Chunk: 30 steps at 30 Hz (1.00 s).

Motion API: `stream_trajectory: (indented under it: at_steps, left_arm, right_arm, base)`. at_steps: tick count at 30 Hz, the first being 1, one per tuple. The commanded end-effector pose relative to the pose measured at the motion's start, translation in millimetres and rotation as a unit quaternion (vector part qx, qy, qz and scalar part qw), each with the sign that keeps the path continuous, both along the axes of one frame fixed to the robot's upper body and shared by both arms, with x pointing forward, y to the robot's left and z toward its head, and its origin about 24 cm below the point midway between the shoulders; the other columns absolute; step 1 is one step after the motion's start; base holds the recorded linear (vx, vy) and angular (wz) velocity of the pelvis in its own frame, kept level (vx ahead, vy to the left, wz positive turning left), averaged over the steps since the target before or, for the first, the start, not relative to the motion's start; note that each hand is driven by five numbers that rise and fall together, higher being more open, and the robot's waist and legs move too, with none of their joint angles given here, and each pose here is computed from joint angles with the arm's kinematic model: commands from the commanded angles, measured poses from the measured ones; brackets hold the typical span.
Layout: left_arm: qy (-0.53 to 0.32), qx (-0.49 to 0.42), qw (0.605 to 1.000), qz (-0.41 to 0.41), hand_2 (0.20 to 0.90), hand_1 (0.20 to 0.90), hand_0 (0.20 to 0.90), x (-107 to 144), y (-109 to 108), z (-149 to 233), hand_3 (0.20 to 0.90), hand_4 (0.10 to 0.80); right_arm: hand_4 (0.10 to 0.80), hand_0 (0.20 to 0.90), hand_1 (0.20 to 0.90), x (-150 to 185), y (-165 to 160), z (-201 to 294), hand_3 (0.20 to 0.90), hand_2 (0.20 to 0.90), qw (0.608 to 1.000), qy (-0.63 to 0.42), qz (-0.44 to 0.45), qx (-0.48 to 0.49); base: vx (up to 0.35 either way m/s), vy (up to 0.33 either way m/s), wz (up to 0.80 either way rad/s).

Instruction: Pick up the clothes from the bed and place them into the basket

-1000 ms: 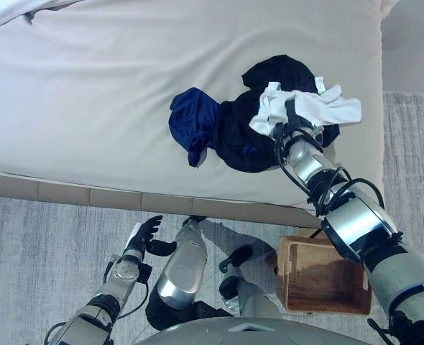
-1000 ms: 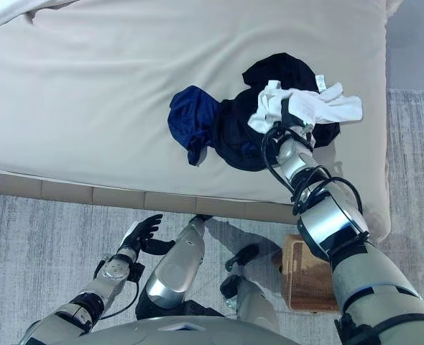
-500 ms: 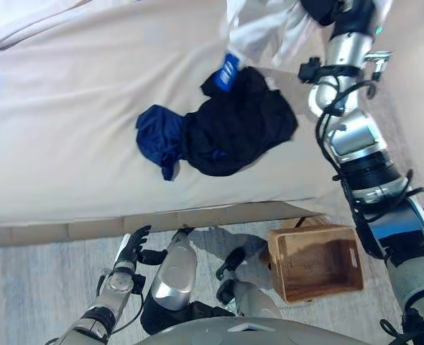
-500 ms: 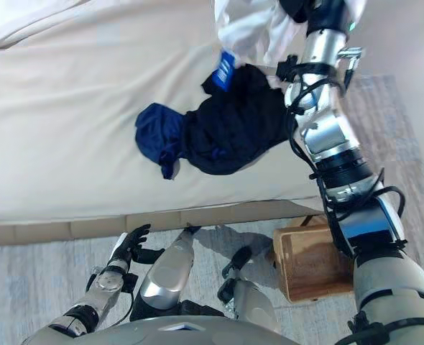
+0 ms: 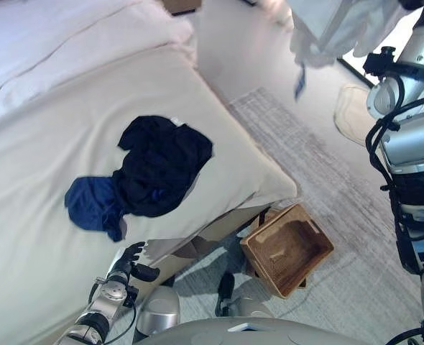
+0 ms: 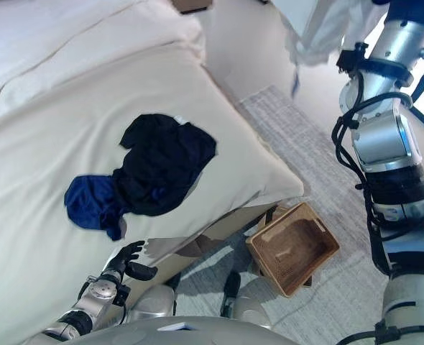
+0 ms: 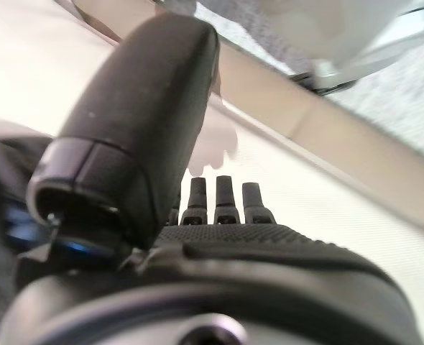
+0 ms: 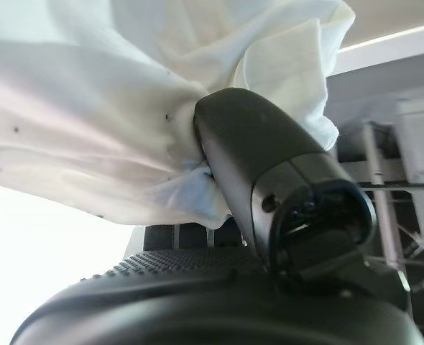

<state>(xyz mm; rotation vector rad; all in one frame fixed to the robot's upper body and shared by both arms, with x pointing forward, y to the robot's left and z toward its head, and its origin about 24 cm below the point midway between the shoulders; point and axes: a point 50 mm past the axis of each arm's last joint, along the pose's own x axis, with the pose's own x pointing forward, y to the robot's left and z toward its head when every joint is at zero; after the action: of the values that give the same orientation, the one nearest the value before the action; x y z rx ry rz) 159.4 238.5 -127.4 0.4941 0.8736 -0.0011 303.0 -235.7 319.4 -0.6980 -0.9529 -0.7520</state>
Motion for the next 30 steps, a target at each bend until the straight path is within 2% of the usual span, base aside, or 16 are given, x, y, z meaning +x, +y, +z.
stream_trajectory:
  at_steps: [1,6,13,19,23,30]
  left_arm:
    - [0.018,-0.006,0.999,-0.027,0.900,0.900,0.900,-8,-10,-6,0.900,0.800]
    - [0.013,-0.016,1.000,-0.004,0.900,0.900,0.900,-8,-9,-6,0.900,0.800]
    - [0.038,-0.003,0.998,0.042,0.900,0.900,0.900,-27,8,-11,0.900,0.800]
    - [0.038,-0.007,0.998,0.058,0.900,0.900,0.900,-31,8,-13,0.900,0.800]
    - [0.015,-0.019,0.999,0.047,0.900,0.900,0.900,-19,-1,-10,0.900,0.800]
    - [-0.109,-0.061,0.992,0.010,0.900,0.900,0.900,38,-31,16,0.900,0.800]
  right_arm:
    - [0.100,0.300,0.300,-17,-23,35,0.200,0.300,0.998,-0.041,-0.040,-0.041]
    - [0.100,0.300,0.300,-7,-47,13,0.200,0.300,0.995,0.049,-0.076,-0.049]
    - [0.100,0.300,0.300,0,-86,-65,0.200,0.300,0.967,0.212,-0.140,-0.038]
    - [0.100,0.300,0.300,-3,-104,-120,0.200,0.300,0.940,0.300,-0.163,-0.016]
    - [0.100,0.300,0.300,1,-106,-142,0.200,0.300,0.929,0.331,-0.167,-0.001]
    - [0.100,0.300,0.300,15,-106,-143,0.200,0.300,0.931,0.307,-0.195,0.019]
  base:
    - [-0.025,-0.118,-0.27]
    - [-0.032,-0.129,-0.22]
    - [-0.031,-0.131,-0.06]
    - [-0.065,-0.088,-0.01]
    - [-0.157,-0.043,0.03]
    - [-0.283,0.018,0.03]
